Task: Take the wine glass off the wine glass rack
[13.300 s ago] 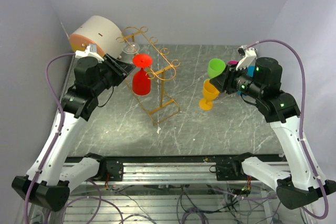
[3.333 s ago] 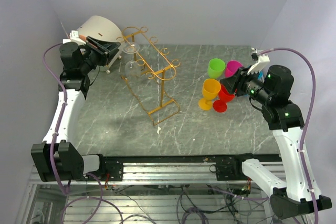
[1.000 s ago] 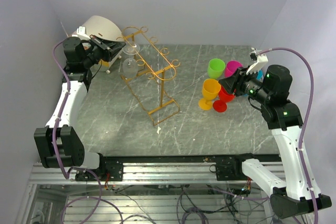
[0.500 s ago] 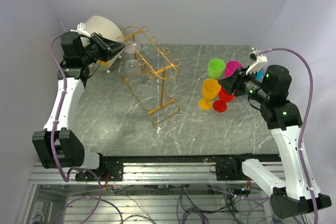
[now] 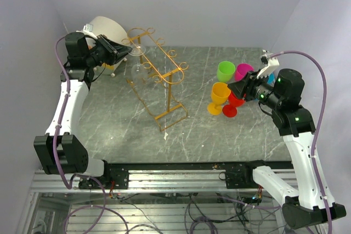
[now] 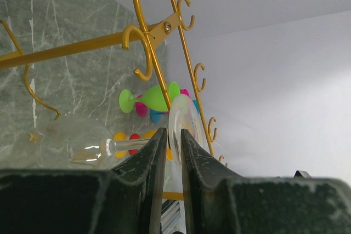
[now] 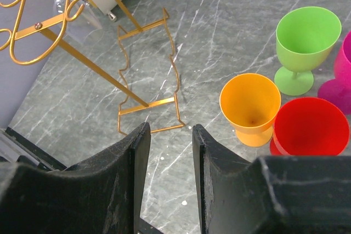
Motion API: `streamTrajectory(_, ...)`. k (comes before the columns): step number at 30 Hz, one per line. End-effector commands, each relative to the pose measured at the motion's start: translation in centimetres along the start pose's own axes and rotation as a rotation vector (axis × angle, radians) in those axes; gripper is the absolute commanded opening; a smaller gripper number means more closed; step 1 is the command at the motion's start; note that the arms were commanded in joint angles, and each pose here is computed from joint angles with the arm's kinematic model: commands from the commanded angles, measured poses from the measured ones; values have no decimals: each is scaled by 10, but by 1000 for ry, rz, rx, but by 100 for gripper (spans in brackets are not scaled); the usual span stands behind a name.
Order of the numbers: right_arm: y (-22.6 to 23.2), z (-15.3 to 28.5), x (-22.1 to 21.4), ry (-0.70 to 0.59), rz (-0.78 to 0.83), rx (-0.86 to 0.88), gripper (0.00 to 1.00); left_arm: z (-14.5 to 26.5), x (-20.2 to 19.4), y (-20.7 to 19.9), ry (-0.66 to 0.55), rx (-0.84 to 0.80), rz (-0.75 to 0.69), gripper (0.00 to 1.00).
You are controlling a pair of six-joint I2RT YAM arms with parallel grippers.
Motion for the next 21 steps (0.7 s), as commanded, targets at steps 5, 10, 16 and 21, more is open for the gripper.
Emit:
streamTrajectory(5, 1, 3, 2, -27, 7, 5, 37, -2, -2, -12, 26, -41, -18, 13)
streamTrajectory(10, 1, 3, 2, -29, 6, 6, 37, 2, -1, -18, 19, -41, -30, 7)
streamTrajectory(16, 1, 3, 2, -31, 7, 0, 37, 7, -2, -27, 17, -58, -17, 7)
streamTrajectory(21, 1, 3, 3, -32, 10, 1, 37, 14, -3, -36, -16, -85, -2, 7)
Point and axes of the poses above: each gripper's point midway between its finger pads, its own z axis back along the fingers, its own y axis along the line the jaws close on, x = y × z, the point moved 6 cm from there along z, back along the fingers, and after that the axes turned 4 degrees about z, right-handed, at the moved point
